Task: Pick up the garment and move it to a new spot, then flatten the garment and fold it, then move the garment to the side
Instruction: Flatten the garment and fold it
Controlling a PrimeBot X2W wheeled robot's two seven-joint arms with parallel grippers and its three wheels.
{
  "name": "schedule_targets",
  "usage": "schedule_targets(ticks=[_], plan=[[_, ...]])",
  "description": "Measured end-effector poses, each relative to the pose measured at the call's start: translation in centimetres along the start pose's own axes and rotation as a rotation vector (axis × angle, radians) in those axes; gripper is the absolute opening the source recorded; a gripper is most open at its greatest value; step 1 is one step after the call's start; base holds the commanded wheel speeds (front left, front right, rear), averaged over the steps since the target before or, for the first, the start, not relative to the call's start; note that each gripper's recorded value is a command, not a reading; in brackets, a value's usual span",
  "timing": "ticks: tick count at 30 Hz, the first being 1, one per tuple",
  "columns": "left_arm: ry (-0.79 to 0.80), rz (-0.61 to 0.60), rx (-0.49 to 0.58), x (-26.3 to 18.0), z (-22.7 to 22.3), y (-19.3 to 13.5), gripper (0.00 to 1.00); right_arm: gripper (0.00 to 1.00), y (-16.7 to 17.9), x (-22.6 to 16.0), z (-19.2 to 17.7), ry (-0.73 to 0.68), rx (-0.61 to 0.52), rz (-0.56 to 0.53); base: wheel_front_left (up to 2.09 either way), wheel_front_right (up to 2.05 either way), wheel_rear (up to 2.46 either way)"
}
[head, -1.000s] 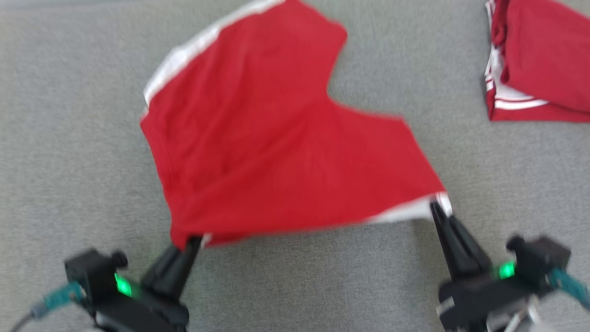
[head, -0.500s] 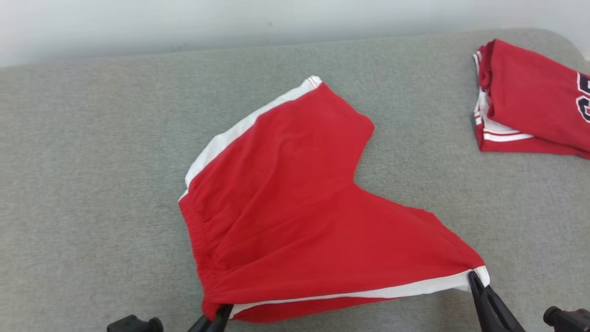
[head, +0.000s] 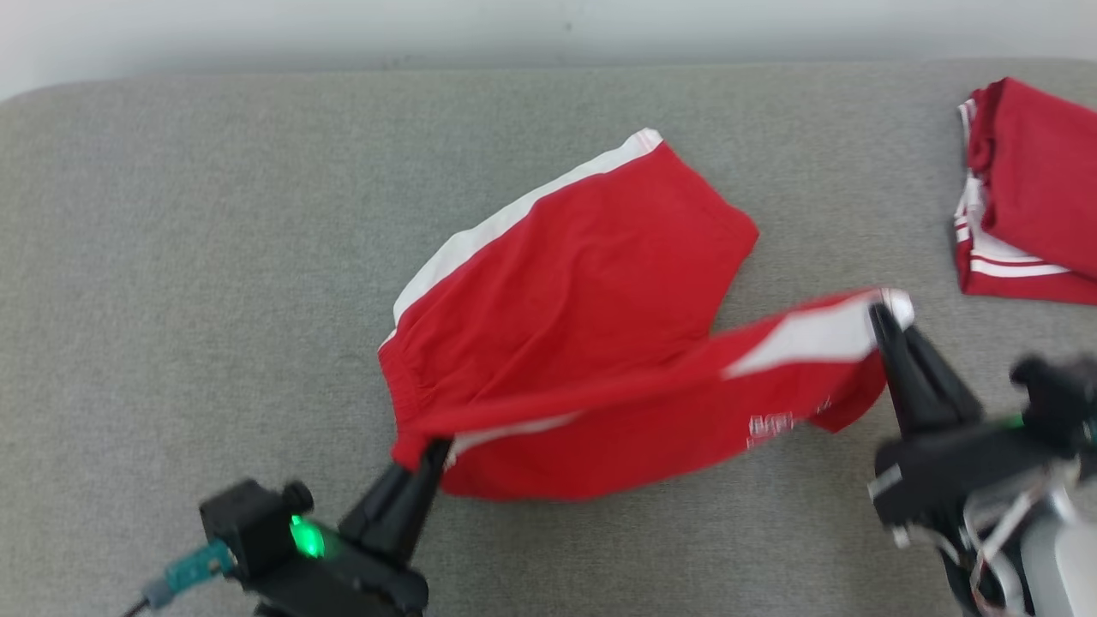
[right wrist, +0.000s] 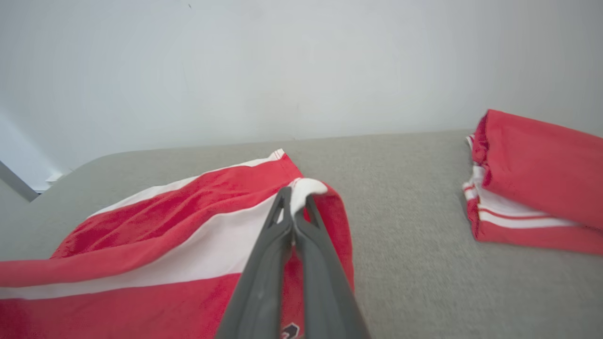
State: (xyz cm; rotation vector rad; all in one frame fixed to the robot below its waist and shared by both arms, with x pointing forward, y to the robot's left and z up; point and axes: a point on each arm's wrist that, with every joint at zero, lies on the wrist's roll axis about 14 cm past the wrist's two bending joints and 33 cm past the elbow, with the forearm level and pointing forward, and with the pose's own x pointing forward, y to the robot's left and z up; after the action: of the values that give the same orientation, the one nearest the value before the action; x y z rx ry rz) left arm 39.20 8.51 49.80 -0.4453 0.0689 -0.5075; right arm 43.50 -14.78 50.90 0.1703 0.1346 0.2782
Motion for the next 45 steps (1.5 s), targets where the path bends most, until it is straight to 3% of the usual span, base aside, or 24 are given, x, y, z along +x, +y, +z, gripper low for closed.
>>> schedule_targets(ticks=[6, 13, 25, 26, 27, 28, 29, 38, 45], plan=[[-0.071, 0.07, 0.027, 2.5, 2.3, 3.5, 0.0, 0.0, 1.1, 7.7, 2.2, -0.019, -0.06, 0.075, 0.0, 0.0, 0.0], [-0.07, 0.159, 0.023, 5.0, 2.4, 7.6, 0.0, 0.0, 2.3, 15.7, 0.7, 0.054, -0.058, 0.097, 0.0, 0.0, 0.0], [-0.034, 0.216, 0.013, 6.8, 1.4, 10.6, 0.0, 0.0, 3.4, 22.2, -4.2, 0.164, -0.083, 0.098, 0.0, 0.0, 0.0], [-0.033, 0.223, 0.013, 6.7, 1.3, 10.9, 0.0, 0.15, 3.5, 22.4, -4.4, 0.163, -0.085, 0.101, 0.0, 0.0, 0.0], [-0.028, 0.228, 0.014, 6.7, 1.2, 11.1, 0.03, 0.66, 3.7, 22.5, -4.6, 0.163, -0.086, 0.105, 0.0, 0.0, 0.0], [-0.029, 0.235, 0.012, 6.6, 1.2, 11.2, 0.47, 1.0, 3.8, 22.6, -4.8, 0.164, -0.088, 0.107, 0.0, 0.0, 0.0], [-0.032, 0.238, 0.015, 6.5, 1.3, 11.3, 1.0, 1.0, 3.8, 22.5, -5.0, 0.167, -0.092, 0.108, 0.0, 0.0, 0.0], [-0.081, 0.276, 0.129, 3.6, 3.6, 11.2, 1.0, 1.0, 2.2, 20.0, -4.3, 0.145, -0.168, 0.104, 0.0, 0.0, 0.0], [-0.142, 0.375, 0.213, -1.0, 5.5, 12.0, 1.0, 1.0, 0.0, 17.8, -5.2, 0.188, -0.151, 0.063, 0.0, 0.0, 0.0]])
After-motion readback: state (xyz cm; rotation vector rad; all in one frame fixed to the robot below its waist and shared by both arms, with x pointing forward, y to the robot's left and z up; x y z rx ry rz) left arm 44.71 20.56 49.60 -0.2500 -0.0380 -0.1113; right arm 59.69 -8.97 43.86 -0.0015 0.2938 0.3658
